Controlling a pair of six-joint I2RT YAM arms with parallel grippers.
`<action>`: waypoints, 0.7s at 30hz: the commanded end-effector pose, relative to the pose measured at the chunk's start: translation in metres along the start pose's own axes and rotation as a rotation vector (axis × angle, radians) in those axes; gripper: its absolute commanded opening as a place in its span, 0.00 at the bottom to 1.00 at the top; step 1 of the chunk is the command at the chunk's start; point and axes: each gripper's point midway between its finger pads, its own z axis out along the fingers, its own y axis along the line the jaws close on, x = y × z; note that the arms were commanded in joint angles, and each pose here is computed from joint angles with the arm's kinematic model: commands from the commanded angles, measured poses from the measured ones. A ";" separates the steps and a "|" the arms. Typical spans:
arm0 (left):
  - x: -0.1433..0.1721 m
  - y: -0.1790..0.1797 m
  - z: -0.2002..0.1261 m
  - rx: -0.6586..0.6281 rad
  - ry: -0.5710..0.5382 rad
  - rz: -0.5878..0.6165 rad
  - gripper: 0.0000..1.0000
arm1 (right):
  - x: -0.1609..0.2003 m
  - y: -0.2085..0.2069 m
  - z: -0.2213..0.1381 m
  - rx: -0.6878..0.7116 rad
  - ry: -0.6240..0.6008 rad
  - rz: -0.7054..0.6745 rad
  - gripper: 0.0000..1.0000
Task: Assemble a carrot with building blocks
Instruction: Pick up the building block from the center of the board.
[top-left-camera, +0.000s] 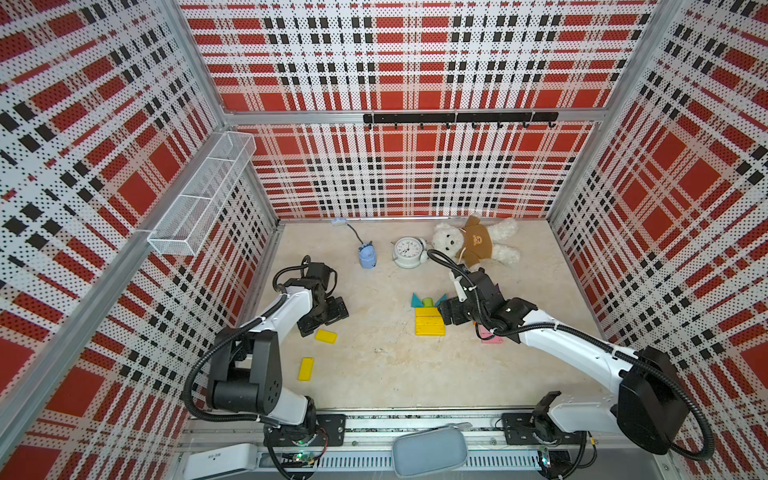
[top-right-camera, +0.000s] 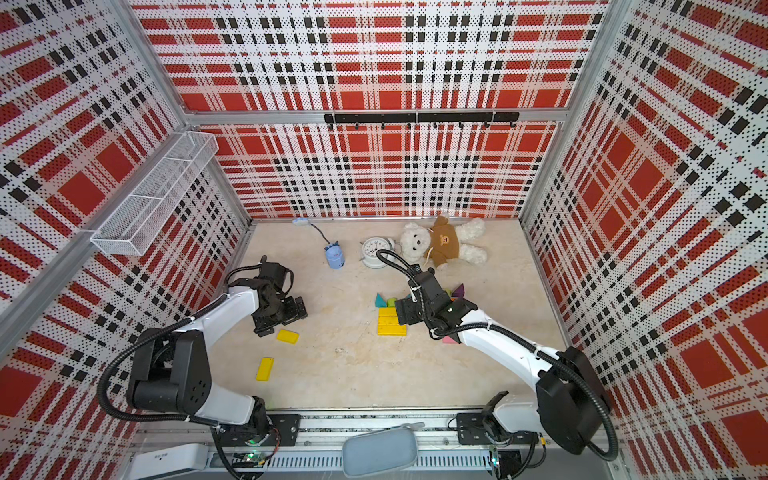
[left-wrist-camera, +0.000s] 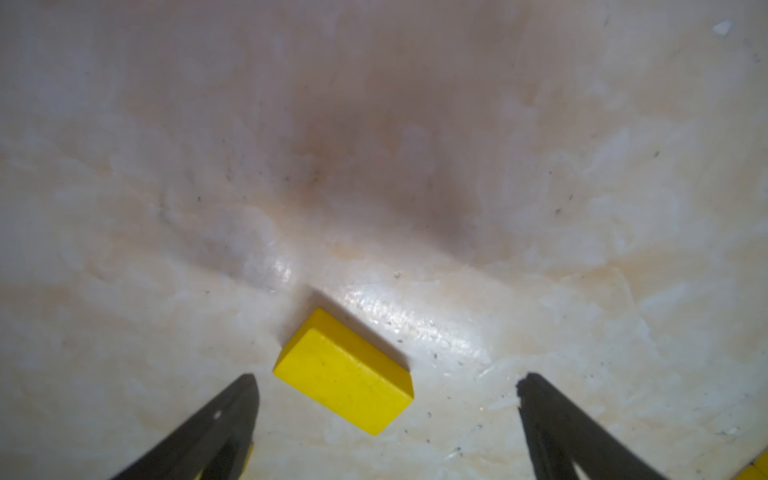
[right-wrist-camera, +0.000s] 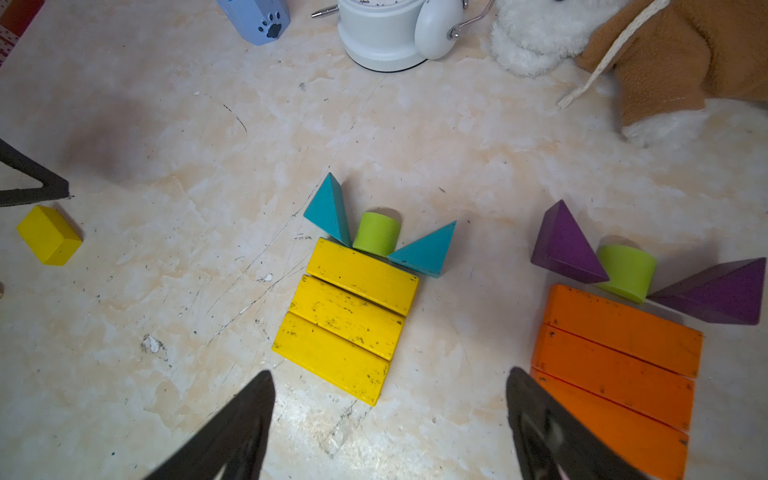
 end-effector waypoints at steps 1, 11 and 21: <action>-0.006 -0.003 0.006 0.011 0.009 0.060 0.99 | -0.010 0.000 -0.007 -0.007 -0.058 0.002 0.89; 0.015 -0.026 0.011 0.053 0.048 0.076 0.99 | -0.012 -0.003 -0.009 0.009 -0.075 0.005 0.89; 0.039 -0.039 0.006 0.083 0.030 0.047 0.99 | -0.012 -0.003 -0.008 0.011 -0.067 0.006 0.88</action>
